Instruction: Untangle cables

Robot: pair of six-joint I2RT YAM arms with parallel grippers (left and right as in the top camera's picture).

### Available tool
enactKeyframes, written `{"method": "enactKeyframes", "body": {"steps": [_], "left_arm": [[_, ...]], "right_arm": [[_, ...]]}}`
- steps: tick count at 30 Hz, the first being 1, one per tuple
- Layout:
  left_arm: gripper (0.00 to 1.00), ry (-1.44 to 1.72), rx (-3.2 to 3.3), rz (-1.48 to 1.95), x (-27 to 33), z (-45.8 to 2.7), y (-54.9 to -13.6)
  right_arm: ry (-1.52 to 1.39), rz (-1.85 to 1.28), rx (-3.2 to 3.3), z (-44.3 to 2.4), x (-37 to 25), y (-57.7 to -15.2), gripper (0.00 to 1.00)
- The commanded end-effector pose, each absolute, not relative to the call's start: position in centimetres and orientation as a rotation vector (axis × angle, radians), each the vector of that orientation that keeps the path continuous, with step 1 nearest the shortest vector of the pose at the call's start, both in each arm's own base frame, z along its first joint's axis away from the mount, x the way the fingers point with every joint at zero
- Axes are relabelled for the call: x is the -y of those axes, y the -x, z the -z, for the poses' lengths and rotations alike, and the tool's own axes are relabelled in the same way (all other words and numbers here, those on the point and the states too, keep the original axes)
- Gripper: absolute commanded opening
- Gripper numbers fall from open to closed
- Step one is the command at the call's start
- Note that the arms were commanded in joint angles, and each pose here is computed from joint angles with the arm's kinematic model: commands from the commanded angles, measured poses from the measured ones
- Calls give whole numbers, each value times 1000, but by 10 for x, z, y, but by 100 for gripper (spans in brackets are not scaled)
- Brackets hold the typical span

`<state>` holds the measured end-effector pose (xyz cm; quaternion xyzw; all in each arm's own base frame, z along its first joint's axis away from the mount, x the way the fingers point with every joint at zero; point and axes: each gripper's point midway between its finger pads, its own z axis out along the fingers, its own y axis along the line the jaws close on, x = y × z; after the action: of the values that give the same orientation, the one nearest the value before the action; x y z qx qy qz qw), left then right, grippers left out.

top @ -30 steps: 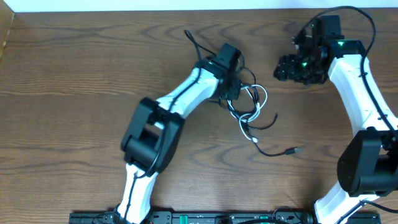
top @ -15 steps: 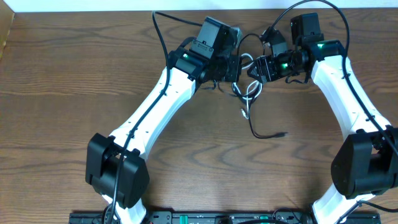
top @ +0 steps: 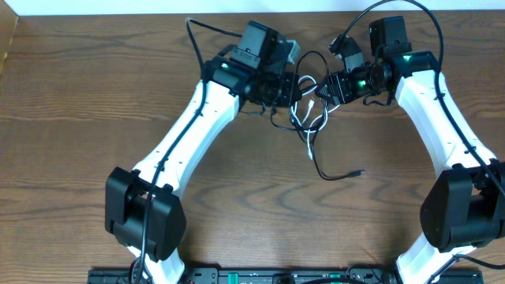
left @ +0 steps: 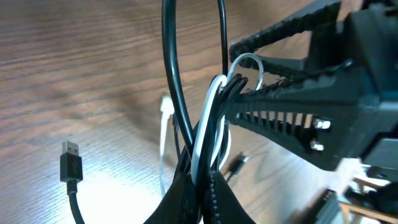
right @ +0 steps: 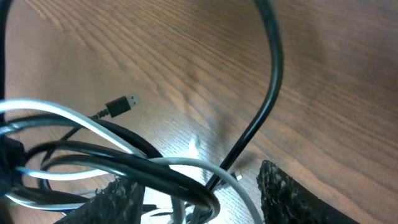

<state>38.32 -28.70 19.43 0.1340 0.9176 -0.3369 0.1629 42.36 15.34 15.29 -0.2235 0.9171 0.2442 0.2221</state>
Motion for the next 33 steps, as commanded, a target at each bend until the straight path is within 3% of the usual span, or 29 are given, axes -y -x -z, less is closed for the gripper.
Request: {"method": "enactKeyframes", "body": {"steps": [1,5,13,14,28,33], "left_arm": [[7,-416,-2592,1118,291,-205,-379],[8,-404,-2584,1166,287,-209,-381],[7,-380,-2586,1154,280,-207,-386],[8,-380,-2586,1154,280,-207,-385],[8,-383,-2611,1206,281,-208,-376],[8,-421,-2588,1332,290,-217,-366]], "right_arm": [[747,-687,-2467,-160,-168,-418,53],[800,-682,-2439,-161,-177,-416,43],[807,-681,-2422,-163,-180,-418,2],[807,-681,-2422,-163,-180,-418,1],[665,-673,-2475,-163,-175,-425,2],[719,-666,-2454,-163,-182,-423,27]]}}
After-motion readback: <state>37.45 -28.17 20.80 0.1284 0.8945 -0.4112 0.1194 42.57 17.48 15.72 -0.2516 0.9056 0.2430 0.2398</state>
